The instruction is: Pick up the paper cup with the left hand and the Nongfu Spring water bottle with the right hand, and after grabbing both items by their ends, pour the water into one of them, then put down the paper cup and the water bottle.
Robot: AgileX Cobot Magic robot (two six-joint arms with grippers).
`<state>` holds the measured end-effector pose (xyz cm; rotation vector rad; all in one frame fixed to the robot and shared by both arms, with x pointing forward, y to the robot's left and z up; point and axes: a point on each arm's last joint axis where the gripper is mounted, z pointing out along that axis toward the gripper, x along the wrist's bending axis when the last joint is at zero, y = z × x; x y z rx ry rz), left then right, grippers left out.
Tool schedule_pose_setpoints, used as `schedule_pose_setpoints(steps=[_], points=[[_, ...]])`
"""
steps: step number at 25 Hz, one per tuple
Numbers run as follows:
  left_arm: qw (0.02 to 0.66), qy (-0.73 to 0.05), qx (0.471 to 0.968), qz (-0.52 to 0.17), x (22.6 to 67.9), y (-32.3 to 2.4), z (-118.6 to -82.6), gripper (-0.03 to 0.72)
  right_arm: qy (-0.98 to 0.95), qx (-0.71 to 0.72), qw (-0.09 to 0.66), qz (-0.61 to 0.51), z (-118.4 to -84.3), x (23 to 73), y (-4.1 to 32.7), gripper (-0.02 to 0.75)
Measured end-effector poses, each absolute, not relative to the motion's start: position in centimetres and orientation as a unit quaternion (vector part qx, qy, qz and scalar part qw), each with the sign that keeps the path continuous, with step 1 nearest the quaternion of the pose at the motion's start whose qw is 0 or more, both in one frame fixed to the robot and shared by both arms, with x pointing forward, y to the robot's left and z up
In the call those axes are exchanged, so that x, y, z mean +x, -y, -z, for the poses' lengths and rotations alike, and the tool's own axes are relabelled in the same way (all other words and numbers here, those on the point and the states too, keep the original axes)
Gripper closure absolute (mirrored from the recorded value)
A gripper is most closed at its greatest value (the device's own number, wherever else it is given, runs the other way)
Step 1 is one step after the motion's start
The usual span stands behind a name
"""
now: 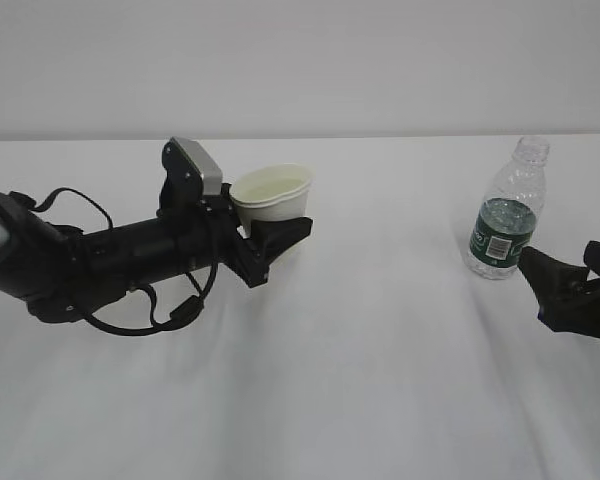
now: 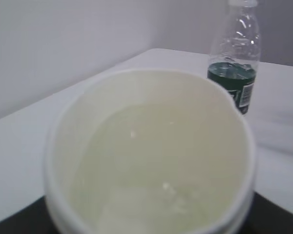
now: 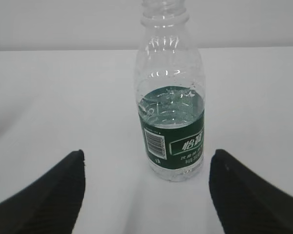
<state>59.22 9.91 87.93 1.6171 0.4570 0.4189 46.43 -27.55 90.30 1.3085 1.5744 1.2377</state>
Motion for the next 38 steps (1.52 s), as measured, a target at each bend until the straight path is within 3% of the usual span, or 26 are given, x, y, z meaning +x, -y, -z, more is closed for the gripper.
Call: schedule_pose_setpoints(steps=[12,19,32,38], points=[[0.584,-0.336,0.693,-0.258,57.8,-16.7,-86.2,0.259,-0.622,0.5,0.357,-0.485,-90.2,46.2,27.3,0.145],[0.56,-0.341,0.697,-0.291,57.5,-17.5,-85.8,0.26,-0.621,0.502,0.352,-0.488,-90.2,46.2,27.2,0.145],[0.534,-0.429,0.64,-0.347,58.5,-19.4,-85.9,0.27,-0.619,0.505,0.348,-0.491,-90.2,46.2,27.2,0.145],[0.533,-0.435,0.633,-0.356,58.8,-19.5,-86.1,0.271,-0.619,0.504,0.346,-0.493,-90.2,46.2,27.2,0.146]])
